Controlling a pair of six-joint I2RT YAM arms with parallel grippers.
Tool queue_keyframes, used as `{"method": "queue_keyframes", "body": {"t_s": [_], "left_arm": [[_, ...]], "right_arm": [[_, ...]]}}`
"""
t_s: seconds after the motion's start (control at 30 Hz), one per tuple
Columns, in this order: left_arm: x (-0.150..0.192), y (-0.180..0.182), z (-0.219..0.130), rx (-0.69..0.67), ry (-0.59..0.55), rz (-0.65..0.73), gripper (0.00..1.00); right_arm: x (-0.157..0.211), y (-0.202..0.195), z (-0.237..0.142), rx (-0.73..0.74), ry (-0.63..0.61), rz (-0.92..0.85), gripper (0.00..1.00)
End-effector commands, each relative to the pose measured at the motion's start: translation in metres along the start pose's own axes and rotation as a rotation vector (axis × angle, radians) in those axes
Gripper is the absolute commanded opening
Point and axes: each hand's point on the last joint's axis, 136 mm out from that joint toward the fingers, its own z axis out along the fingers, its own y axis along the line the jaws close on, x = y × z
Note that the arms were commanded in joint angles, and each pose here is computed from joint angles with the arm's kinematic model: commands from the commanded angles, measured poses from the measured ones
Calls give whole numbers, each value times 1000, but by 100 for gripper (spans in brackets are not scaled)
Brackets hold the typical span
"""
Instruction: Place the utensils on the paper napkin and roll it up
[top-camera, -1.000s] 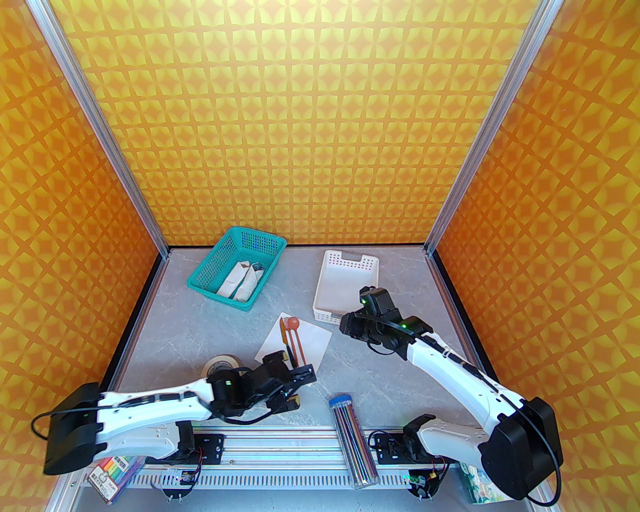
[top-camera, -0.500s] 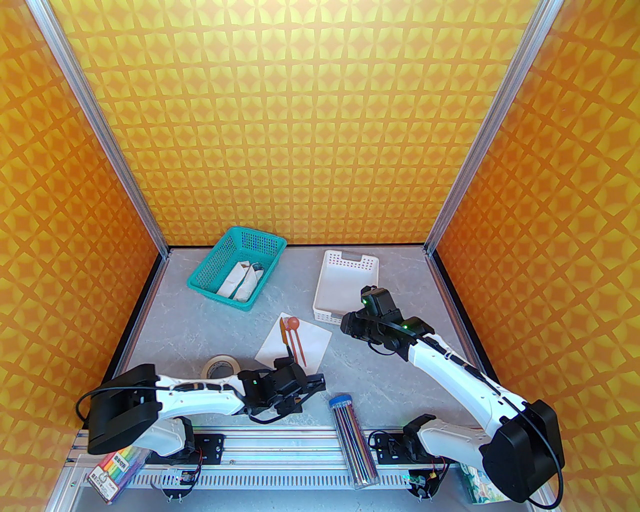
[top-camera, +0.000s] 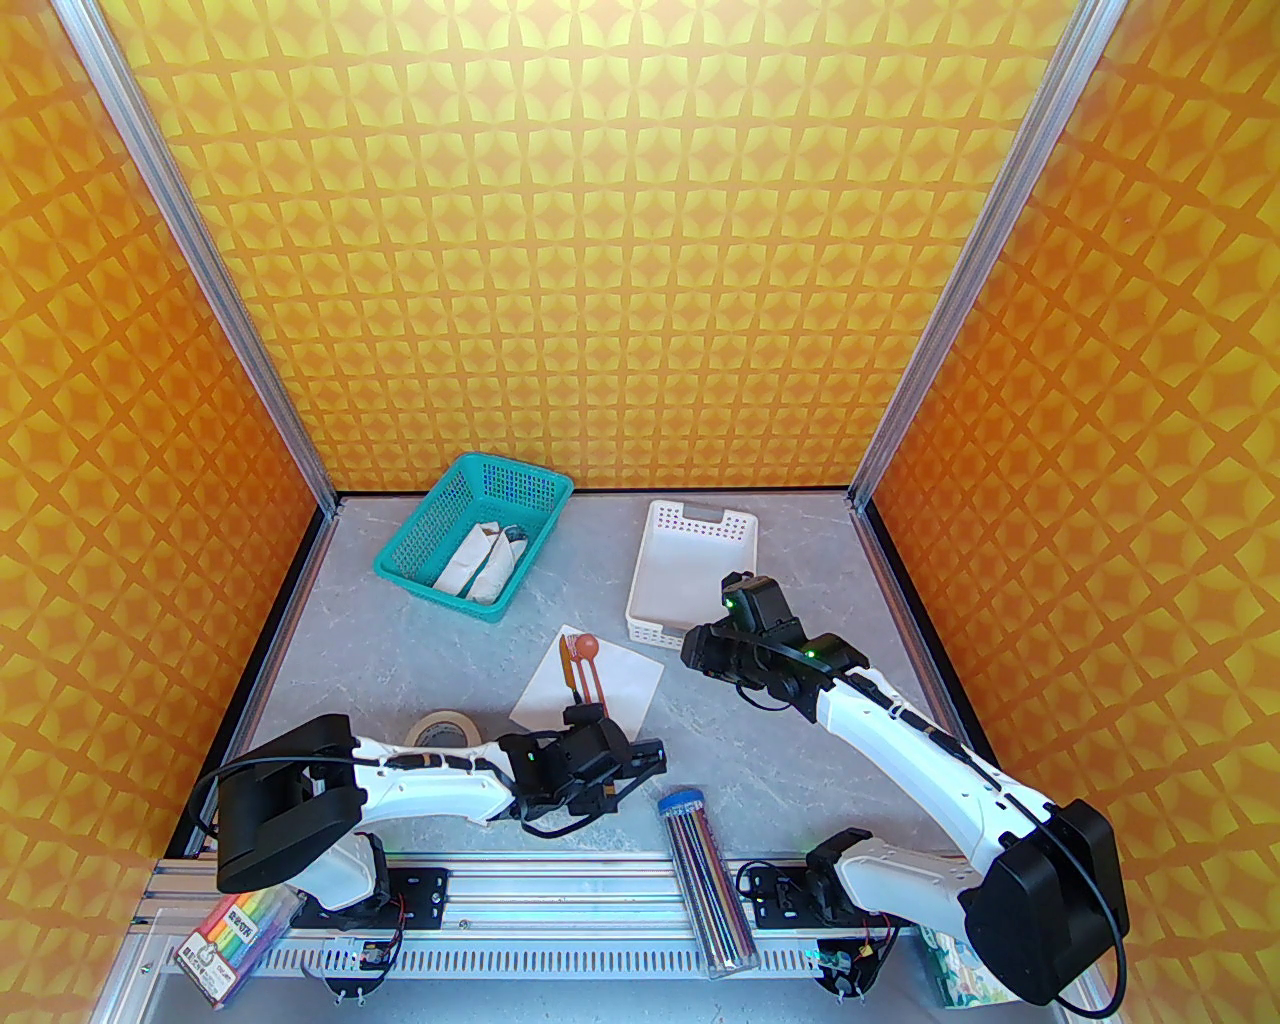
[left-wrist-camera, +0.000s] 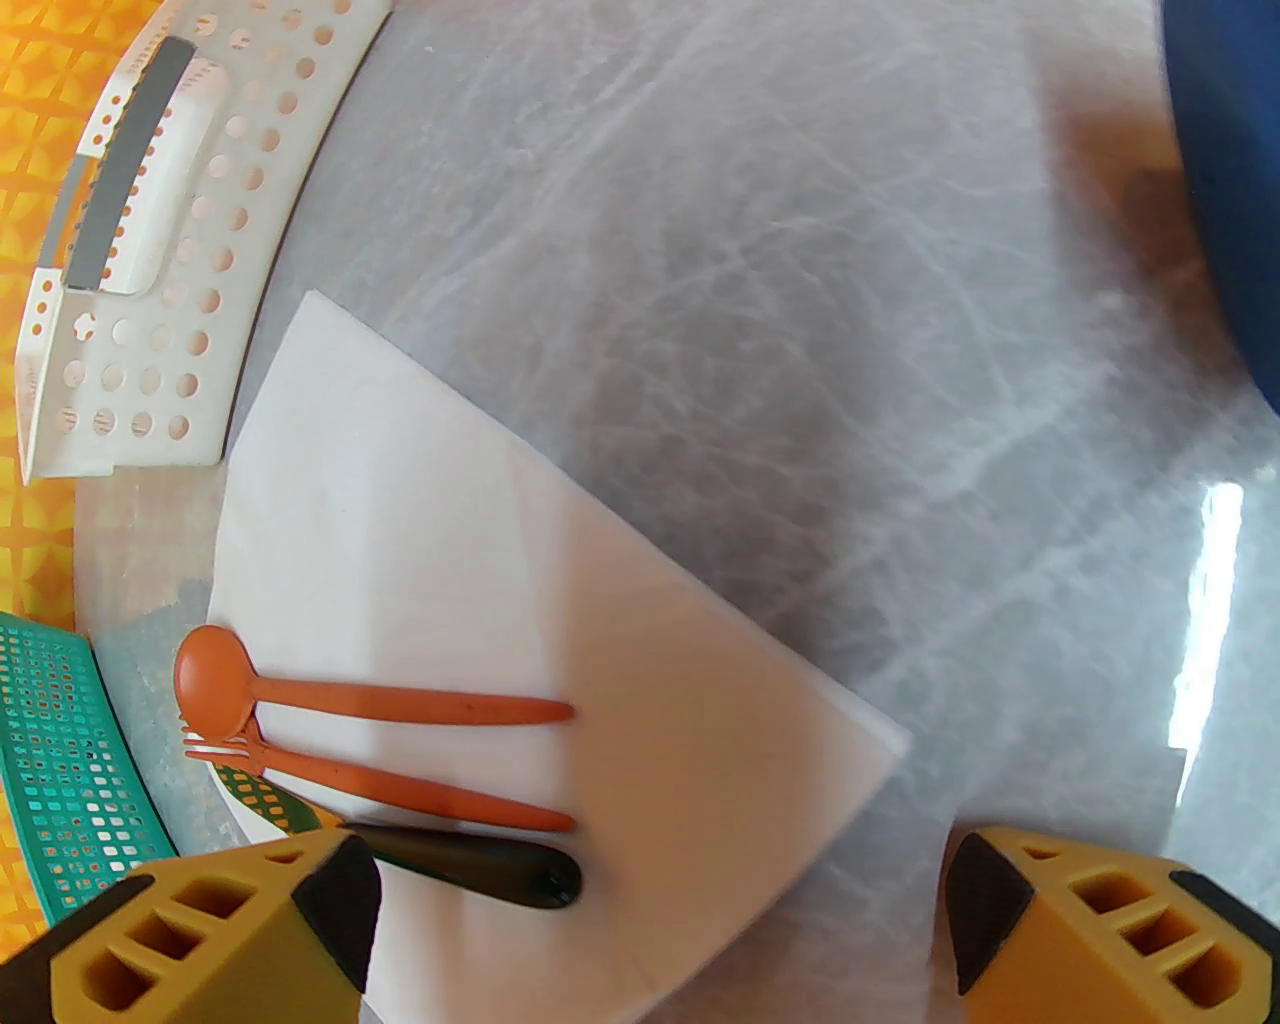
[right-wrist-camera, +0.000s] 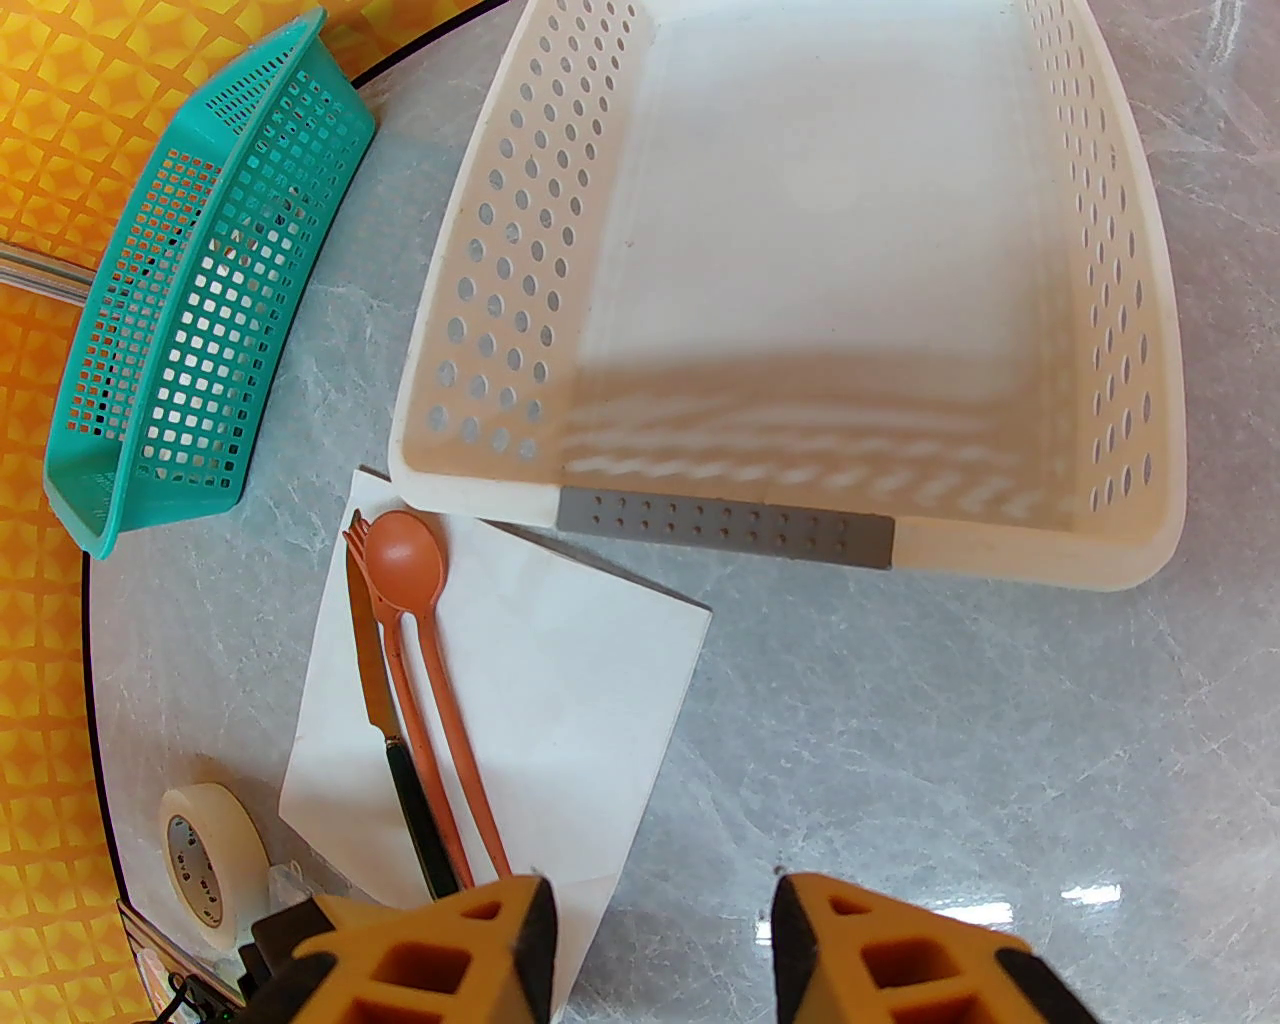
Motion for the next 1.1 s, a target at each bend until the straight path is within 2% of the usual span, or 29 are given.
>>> {"method": "queue_keyframes", "body": {"t_s": [0.0, 0.3, 0.53, 0.73, 1.07], "left_arm": [[-4, 23, 7, -63, -11, -7, 99], [-4, 41, 10, -101, -27, -41, 99], [-12, 55, 2, -127, -74, -94, 99], [-8, 64, -3, -146, -98, -160, 99], [5, 73, -4, -155, -108, -258, 99]], "right_arm": [[3, -3, -1, 11, 17, -10, 42], [4, -1, -3, 2, 21, -23, 42], [15, 13, 2, -92, 75, -60, 40], [31, 30, 10, -210, 146, -85, 28], [78, 44, 38, -262, 260, -115, 14]]}}
